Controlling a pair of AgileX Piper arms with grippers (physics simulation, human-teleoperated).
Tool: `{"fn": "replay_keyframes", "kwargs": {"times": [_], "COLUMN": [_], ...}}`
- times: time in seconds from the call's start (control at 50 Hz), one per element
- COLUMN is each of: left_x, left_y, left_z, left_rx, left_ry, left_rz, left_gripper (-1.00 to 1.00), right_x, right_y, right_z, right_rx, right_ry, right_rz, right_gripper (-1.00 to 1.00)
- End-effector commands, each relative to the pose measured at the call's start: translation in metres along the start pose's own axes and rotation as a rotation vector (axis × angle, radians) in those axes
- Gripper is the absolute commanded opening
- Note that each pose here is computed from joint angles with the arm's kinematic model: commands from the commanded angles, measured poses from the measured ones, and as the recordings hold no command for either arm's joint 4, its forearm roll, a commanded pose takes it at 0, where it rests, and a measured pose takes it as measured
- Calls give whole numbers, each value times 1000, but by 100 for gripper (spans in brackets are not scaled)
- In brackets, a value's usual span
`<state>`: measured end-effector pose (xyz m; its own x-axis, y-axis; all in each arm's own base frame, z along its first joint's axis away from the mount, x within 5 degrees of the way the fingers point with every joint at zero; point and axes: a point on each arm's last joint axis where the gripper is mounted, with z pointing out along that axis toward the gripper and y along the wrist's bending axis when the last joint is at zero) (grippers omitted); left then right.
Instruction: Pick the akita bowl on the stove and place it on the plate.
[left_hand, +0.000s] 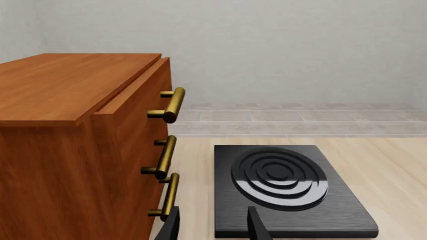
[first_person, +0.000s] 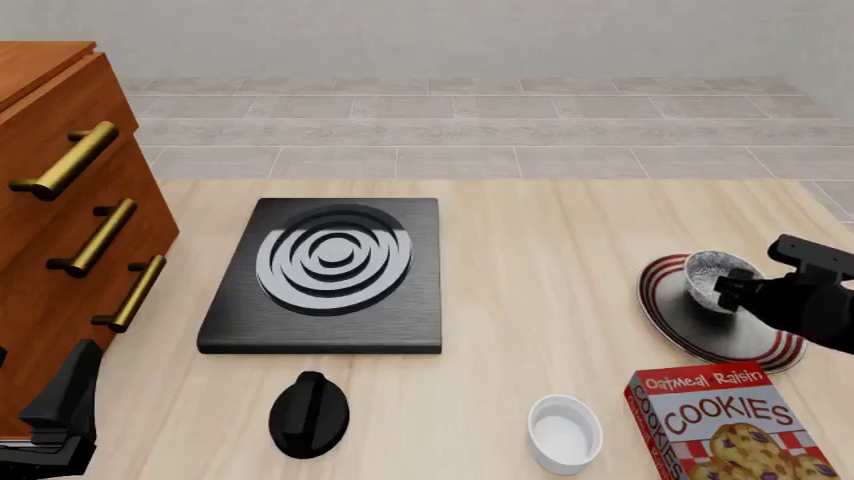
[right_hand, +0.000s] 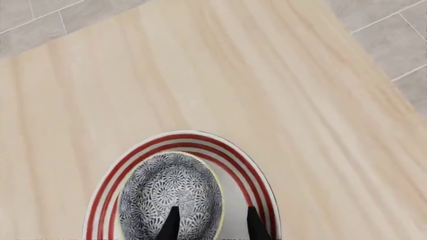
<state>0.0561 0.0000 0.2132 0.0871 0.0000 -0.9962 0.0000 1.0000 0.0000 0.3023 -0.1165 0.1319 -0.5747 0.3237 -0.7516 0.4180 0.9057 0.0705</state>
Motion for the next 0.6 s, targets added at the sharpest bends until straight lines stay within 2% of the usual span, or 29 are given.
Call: {"fn": "replay_keyframes", "kwargs": {"times": [0.02,0.24,0.32,0.42,0.6], "left_x": [0,0,0,0,0], "left_y": [0,0,0,0,0], "left_z": [0,0,0,0,0], "left_rx": [0,0,0,0,0], "left_ry": [0,0,0,0,0], "left_rz": [0,0,0,0,0], "left_gripper": [100,100,100,100,100], "right_x": [-4,-13,-18,-23,-22], "right_y": [0,2,1,3,16], "right_z": [-7,-30,-40,-53,-96], "right_rx": [-2,-10,-8,-15,-68], "right_ry": [-15,-64,-89,-124,-229], "right_rz": [-15,-16,-50,-39,-42], "right_gripper": [100,100,100,100,100]}}
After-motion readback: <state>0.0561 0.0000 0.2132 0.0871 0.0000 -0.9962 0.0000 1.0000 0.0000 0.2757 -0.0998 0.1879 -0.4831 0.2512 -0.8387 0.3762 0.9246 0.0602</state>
